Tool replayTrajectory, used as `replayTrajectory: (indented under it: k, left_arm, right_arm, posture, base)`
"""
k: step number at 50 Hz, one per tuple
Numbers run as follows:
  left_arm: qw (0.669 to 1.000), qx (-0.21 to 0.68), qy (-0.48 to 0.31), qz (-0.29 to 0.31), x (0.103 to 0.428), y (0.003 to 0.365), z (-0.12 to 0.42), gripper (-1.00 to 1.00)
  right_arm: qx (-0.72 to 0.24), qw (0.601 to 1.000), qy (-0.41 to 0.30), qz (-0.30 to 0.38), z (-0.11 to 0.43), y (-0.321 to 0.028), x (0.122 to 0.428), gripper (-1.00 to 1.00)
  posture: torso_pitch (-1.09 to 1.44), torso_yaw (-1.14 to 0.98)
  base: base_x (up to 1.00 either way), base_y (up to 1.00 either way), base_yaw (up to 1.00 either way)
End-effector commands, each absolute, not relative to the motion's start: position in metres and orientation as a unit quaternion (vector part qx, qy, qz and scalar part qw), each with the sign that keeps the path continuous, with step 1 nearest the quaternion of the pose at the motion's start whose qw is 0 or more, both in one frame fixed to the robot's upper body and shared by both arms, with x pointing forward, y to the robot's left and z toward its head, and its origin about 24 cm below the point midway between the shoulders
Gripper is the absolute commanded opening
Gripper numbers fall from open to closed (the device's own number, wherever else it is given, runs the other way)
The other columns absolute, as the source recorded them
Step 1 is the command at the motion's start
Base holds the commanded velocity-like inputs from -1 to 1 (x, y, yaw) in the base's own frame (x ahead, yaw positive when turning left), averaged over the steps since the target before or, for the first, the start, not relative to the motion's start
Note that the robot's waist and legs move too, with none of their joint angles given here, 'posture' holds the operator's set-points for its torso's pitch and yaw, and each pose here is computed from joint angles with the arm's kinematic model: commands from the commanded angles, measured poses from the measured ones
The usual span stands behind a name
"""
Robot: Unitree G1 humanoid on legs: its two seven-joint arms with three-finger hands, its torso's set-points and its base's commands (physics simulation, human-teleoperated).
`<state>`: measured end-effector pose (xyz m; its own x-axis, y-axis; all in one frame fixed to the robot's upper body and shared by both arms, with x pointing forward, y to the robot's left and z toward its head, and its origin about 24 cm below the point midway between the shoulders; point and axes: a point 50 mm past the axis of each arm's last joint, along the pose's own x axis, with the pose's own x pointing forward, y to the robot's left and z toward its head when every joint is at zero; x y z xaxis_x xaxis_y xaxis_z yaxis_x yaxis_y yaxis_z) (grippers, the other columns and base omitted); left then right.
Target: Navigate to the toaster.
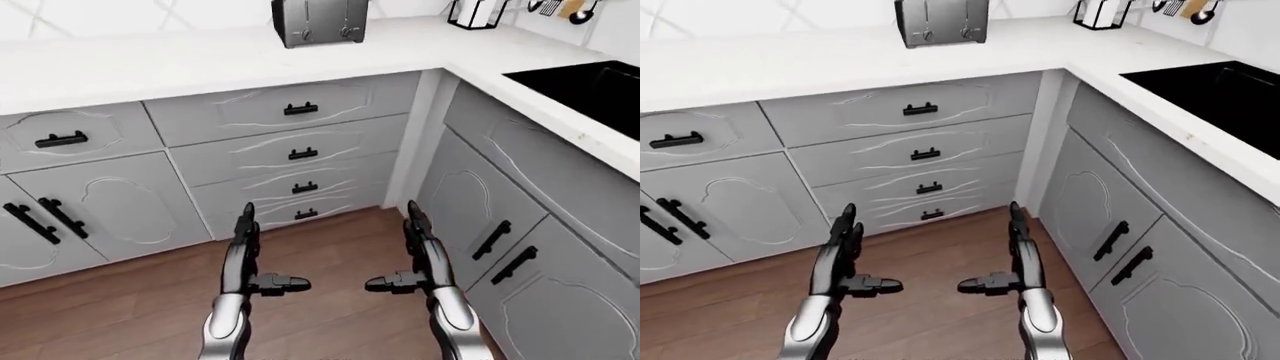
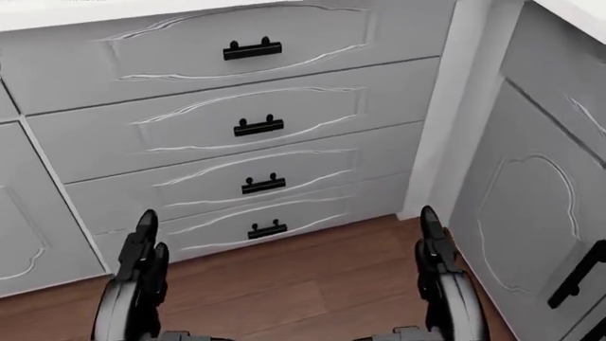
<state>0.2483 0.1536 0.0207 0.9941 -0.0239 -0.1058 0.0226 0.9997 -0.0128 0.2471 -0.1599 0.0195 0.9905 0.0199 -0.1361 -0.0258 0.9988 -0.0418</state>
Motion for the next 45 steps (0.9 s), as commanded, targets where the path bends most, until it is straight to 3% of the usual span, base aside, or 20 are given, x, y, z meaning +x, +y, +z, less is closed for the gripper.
replayTrajectory:
  k: [1, 45]
  left_arm:
    - [1.000, 0.000, 0.000, 0.000, 0.2540, 0.1599, 0.0412, 1.00]
    - [1.000, 0.000, 0.000, 0.000, 0.2540, 0.1599, 0.0412, 1.00]
  right_arm:
    - [-0.020, 0.999, 0.015, 0.027, 0.0392, -0.1521, 0.2541, 1.00]
    - [-0.020, 0.999, 0.015, 0.028, 0.0390, -0.1517, 0.2536, 1.00]
  posture:
    - [0.00, 0.00]
    - [0.00, 0.00]
  base:
    - [0.00, -0.34, 0.00]
    - [0.00, -0.34, 0.00]
